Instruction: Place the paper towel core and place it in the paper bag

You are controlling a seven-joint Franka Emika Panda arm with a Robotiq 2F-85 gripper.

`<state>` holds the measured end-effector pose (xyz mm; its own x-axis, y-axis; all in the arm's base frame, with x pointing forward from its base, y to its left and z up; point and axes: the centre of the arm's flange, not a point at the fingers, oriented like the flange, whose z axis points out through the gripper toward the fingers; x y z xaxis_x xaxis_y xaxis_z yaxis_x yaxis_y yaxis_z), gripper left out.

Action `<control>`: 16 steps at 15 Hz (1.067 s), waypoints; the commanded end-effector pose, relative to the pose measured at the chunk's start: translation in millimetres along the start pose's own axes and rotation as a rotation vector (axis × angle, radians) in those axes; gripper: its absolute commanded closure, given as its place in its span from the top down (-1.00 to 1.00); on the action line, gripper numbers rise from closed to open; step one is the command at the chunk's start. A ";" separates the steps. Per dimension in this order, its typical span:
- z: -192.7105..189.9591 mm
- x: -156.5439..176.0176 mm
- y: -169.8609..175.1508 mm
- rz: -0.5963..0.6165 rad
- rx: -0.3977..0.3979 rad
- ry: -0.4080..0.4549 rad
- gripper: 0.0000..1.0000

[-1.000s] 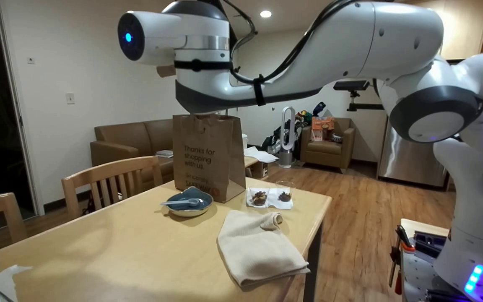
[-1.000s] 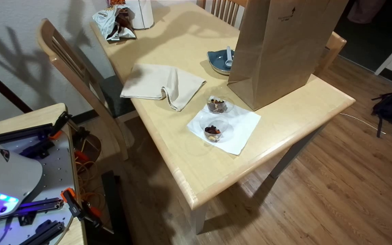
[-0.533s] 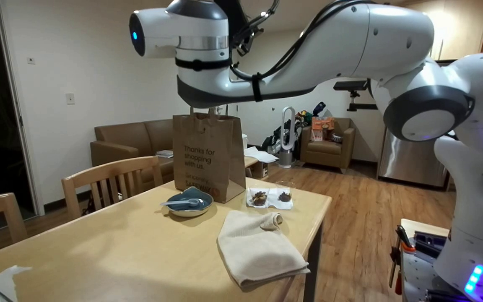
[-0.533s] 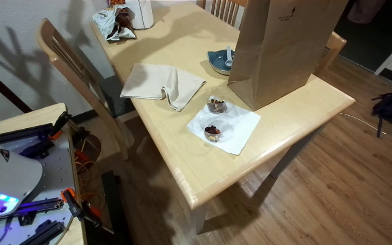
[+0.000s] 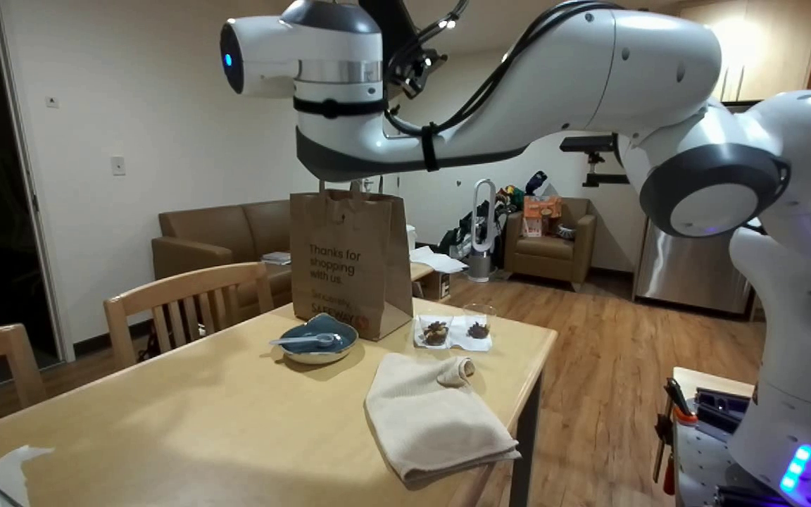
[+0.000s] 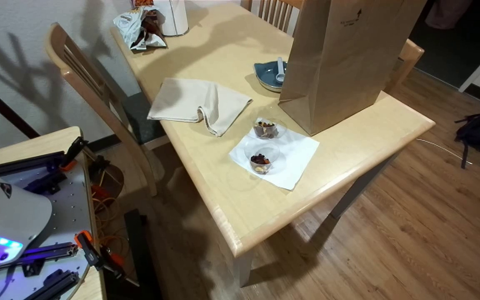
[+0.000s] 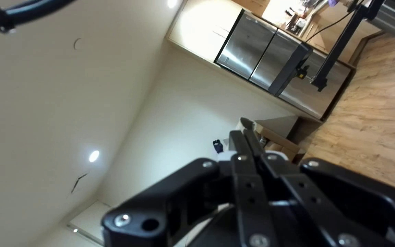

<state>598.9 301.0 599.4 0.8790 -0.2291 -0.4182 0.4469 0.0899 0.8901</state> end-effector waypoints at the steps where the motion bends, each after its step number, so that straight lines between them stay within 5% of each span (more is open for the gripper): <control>1: 26.7 6.1 3.5 -0.161 0.103 -0.020 -0.99; 7: 66.6 15.9 3.0 -0.331 0.260 0.004 -0.99; 8: 54.6 21.6 0.2 -0.274 0.181 -0.023 -0.99; 12: 54.3 22.4 -0.8 -0.276 0.182 -0.024 -0.99; 16: 64.4 34.9 2.5 -0.428 0.237 0.013 -0.99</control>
<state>610.8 244.5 593.6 0.6921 -0.2336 -0.6829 0.6647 -0.1625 0.7292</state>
